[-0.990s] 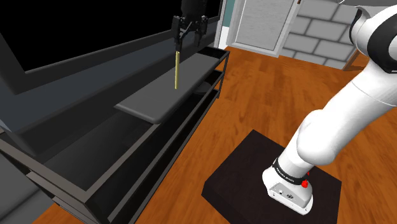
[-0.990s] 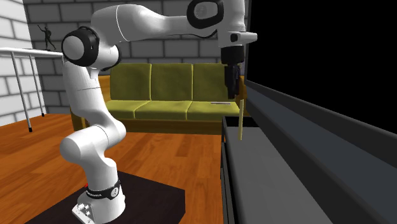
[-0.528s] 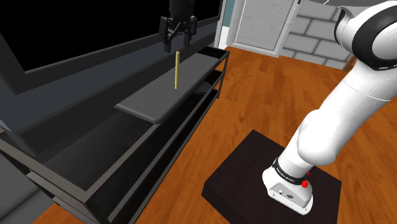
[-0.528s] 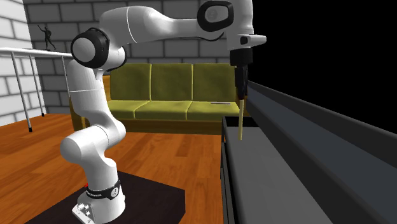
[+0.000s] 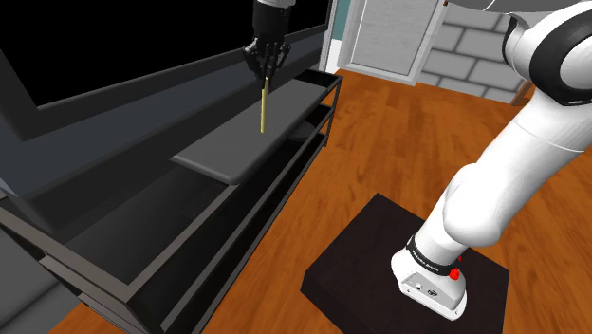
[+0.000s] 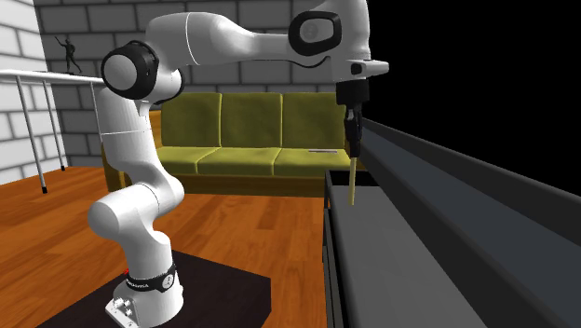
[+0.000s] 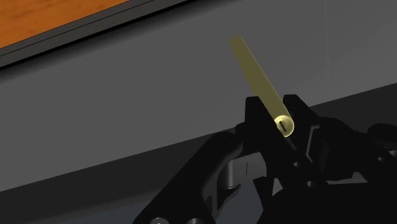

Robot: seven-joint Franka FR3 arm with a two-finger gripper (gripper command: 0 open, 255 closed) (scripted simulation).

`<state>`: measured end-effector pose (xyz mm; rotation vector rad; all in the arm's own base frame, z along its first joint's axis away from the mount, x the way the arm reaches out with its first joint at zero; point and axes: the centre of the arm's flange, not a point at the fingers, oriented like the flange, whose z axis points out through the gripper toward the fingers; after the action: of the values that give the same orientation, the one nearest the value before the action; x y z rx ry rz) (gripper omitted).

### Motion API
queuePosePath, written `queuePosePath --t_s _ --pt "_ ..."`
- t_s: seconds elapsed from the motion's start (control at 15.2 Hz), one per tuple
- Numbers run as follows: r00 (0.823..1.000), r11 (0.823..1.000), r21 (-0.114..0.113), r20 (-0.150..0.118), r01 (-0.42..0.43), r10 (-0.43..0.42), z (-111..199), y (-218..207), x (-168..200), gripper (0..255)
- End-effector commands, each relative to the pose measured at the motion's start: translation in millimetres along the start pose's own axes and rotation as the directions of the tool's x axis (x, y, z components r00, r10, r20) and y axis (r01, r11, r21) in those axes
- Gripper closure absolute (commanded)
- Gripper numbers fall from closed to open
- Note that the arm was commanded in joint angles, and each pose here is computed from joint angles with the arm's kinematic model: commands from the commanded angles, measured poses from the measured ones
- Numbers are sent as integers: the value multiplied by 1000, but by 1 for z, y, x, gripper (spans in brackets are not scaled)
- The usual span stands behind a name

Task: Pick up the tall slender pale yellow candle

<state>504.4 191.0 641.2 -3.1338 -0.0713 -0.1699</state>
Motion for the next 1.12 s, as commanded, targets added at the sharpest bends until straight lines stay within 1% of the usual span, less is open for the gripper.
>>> queuePosePath --t_s 0.0,0.4,1.06 --pt "1000 1000 0 0 0 0 0 0 0 255" --pt "1000 1000 0 0 0 0 0 0 0 255" --pt "1000 1000 0 0 0 0 -52 0 6 255"
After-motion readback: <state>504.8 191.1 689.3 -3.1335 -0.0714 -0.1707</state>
